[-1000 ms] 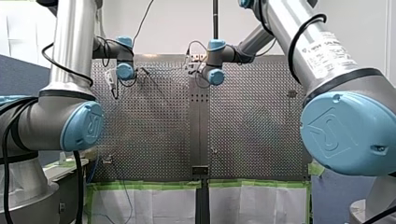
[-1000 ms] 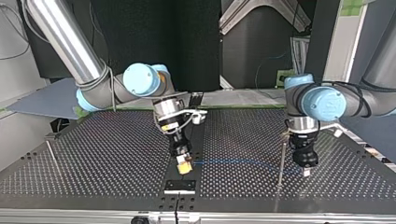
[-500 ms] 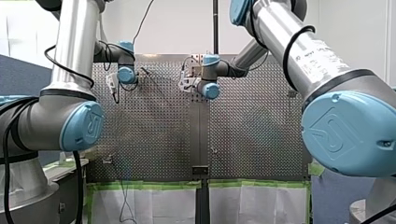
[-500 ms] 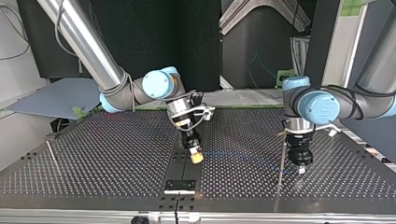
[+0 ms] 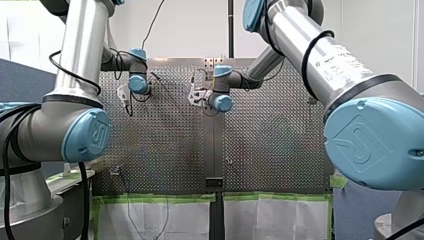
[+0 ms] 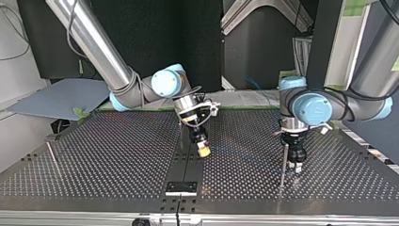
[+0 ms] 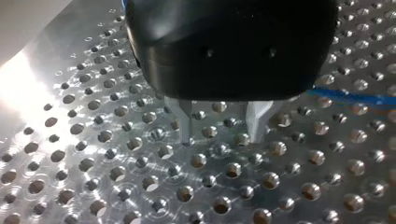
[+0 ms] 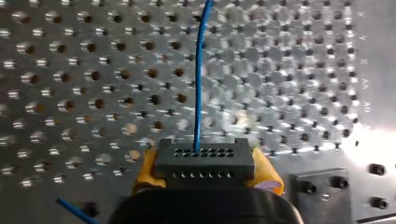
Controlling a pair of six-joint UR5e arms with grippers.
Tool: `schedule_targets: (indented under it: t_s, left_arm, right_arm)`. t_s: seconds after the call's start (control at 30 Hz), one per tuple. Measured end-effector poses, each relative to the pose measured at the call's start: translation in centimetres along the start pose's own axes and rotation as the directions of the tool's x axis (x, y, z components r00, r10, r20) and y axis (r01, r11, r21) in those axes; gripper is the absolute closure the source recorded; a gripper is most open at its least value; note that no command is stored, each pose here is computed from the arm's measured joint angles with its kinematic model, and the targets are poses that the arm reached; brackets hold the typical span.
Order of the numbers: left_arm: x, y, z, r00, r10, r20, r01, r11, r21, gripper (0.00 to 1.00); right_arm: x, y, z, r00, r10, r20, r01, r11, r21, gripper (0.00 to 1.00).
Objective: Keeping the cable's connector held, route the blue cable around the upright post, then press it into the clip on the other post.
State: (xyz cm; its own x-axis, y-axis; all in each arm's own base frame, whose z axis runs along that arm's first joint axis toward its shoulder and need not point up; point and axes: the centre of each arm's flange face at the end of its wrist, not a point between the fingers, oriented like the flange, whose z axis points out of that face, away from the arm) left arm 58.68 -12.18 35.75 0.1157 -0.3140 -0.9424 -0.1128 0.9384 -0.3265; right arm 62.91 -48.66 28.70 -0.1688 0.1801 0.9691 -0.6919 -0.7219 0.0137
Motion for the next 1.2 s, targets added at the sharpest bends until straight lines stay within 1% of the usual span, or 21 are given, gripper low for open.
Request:
schedule_targets:
  t_s: [0.03,0.07,0.1,0.17,0.2,0.23,0.27,0.33,0.43,0.57,0.83,0.93,0.97,1.03,1.07,1.2]
  left_arm:
    - [0.1,0.0,-0.1,1.0000,-0.001,-0.006,0.001,1.0000,-0.004,0.26]
    - [0.2,-0.1,-0.2,0.9999,-0.003,-0.011,0.003,1.0000,-0.006,0.22]
    - [0.2,-0.1,-0.3,0.9999,-0.006,-0.016,0.006,1.0000,-0.007,0.22]
    - [0.3,-0.1,-0.4,0.9996,-0.017,-0.025,0.017,0.9998,-0.010,0.13]
    - [0.4,-0.1,-0.4,0.9994,-0.021,-0.029,0.021,0.9997,-0.012,0.13]
    - [0.4,-0.1,-0.5,0.9991,-0.025,-0.035,0.025,0.9996,-0.014,0.04]
    - [0.5,-0.1,-0.6,0.9989,-0.027,-0.039,0.027,0.9995,-0.016,0.00]
    - [0.6,-0.2,-0.7,0.9985,-0.030,-0.046,0.029,0.9994,-0.018,0.00]
    - [0.7,-0.2,-0.8,0.9982,-0.032,-0.051,0.031,0.9993,-0.022,0.00]
    - [0.8,-0.3,-0.9,0.9980,-0.032,-0.055,0.031,0.9992,-0.023,0.00]
    - [0.9,-0.5,-1.0,0.9978,-0.033,-0.057,0.032,0.9992,-0.025,0.00]
    - [1.1,-0.5,-1.0,0.9976,-0.033,-0.061,0.031,0.9991,-0.027,0.00]
    - [1.3,-0.5,-1.0,0.9974,-0.033,-0.064,0.031,0.9991,-0.028,0.00]
    - [1.8,-0.4,-0.9,0.9968,-0.031,-0.074,0.029,0.9992,-0.029,0.00]
    - [2.0,-0.4,-0.9,0.9965,-0.031,-0.078,0.028,0.9992,-0.030,0.00]
    - [2.4,-0.3,-0.8,0.9958,-0.030,-0.087,0.028,0.9991,-0.032,0.00]
  right_arm:
    - [-0.3,-0.1,-0.1,1.0000,-0.001,0.006,0.001,1.0000,0.000,1.00]
    - [-0.8,-0.1,-0.3,0.9999,-0.002,0.014,0.002,1.0000,0.000,1.00]
    - [-1.1,-0.2,-0.5,0.9998,-0.003,0.020,0.003,1.0000,0.000,1.00]
    - [-2.0,-0.4,-0.9,0.9993,-0.004,0.036,0.004,1.0000,0.001,1.00]
    - [-2.4,-0.5,-1.1,0.9990,-0.005,0.043,0.004,1.0000,0.002,1.00]
    - [-2.9,-0.5,-1.2,0.9987,-0.005,0.051,0.005,1.0000,0.003,1.00]
    - [-3.5,-0.6,-1.5,0.9981,-0.006,0.061,0.006,1.0000,0.004,1.00]
    - [-4.4,-0.8,-1.8,0.9970,-0.008,0.077,0.007,1.0000,0.006,1.00]
    - [-6.1,-1.1,-2.6,0.9943,-0.009,0.106,0.009,0.9999,0.006,1.00]
    - [-8.2,-1.2,-3.5,0.9899,-0.011,0.141,0.011,0.9999,0.002,1.00]
    - [-10.6,-1.3,-4.7,0.9833,-0.015,0.182,0.017,0.9998,-0.006,1.00]
    - [-12.2,-1.3,-5.3,0.9783,-0.019,0.206,0.020,0.9998,-0.007,1.00]
    - [-13.0,-1.3,-5.6,0.9757,-0.019,0.218,0.022,0.9997,-0.009,1.00]
    - [-14.1,-1.3,-6.1,0.9716,-0.021,0.236,0.024,0.9996,-0.011,1.00]
    - [-14.8,-1.3,-6.5,0.9685,-0.022,0.248,0.026,0.9996,-0.013,1.00]
    - [-17.2,-1.2,-7.5,0.9591,-0.026,0.282,0.033,0.9993,-0.019,1.00]
